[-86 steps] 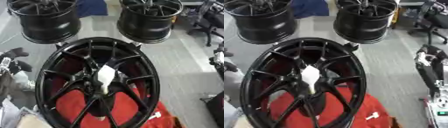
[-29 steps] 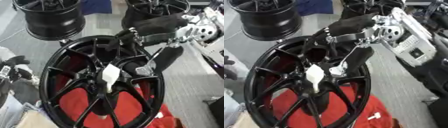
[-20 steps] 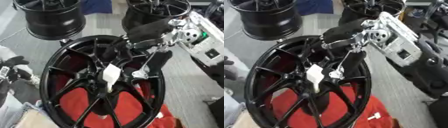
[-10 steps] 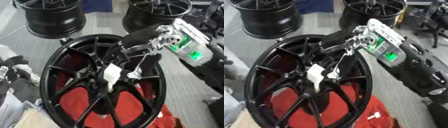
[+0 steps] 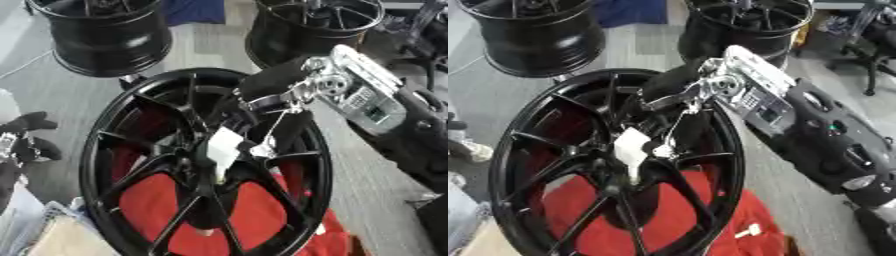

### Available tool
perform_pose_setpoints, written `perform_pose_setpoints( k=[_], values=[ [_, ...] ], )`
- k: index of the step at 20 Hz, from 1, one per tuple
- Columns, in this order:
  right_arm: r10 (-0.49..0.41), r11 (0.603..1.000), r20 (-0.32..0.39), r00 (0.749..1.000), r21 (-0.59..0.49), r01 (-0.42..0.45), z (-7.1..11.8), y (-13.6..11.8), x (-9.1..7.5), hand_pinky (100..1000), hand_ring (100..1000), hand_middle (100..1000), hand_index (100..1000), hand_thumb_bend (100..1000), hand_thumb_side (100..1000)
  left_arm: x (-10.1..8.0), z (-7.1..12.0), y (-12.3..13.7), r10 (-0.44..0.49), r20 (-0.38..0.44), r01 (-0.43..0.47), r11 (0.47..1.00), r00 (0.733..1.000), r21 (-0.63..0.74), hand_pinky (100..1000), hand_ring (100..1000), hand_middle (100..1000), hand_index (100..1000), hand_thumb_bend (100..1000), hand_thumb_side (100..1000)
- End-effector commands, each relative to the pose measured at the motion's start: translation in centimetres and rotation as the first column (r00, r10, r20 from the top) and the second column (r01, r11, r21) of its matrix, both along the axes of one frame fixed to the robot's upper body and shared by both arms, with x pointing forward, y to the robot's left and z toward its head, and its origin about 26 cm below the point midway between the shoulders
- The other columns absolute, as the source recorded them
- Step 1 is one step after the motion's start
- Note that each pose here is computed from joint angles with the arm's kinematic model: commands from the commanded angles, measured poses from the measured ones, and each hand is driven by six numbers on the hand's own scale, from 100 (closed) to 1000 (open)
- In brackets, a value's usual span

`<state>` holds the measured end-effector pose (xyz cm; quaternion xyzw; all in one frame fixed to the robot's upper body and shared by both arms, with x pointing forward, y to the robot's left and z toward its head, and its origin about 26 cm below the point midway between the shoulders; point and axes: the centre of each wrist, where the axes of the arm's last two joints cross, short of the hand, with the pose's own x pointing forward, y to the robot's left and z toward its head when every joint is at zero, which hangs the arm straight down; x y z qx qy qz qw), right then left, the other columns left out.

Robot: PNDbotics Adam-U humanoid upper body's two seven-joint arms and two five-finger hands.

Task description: Pull the pin out of the wheel hub.

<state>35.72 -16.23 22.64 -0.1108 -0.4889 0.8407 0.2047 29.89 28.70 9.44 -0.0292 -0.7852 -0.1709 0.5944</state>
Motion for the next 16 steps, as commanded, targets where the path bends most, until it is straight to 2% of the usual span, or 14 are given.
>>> perform_pose_setpoints(
  k=[1,16],
  values=[
    [-0.001,1.000,0.027,1.000,-0.012,0.001,0.6,-0.2,0.2,660,537,887,968,100,499,0.1,0.8,-0.1,-0.012,0.026,0.011,1.000,1.000,0.011,556,528,701,835,100,819],
    [-0.027,0.999,0.012,1.000,-0.036,0.028,-0.7,-0.1,0.8,650,527,866,952,100,483,0.1,0.8,-0.1,-0.012,0.027,0.012,1.000,1.000,0.010,557,529,702,835,100,821]
  ],
)
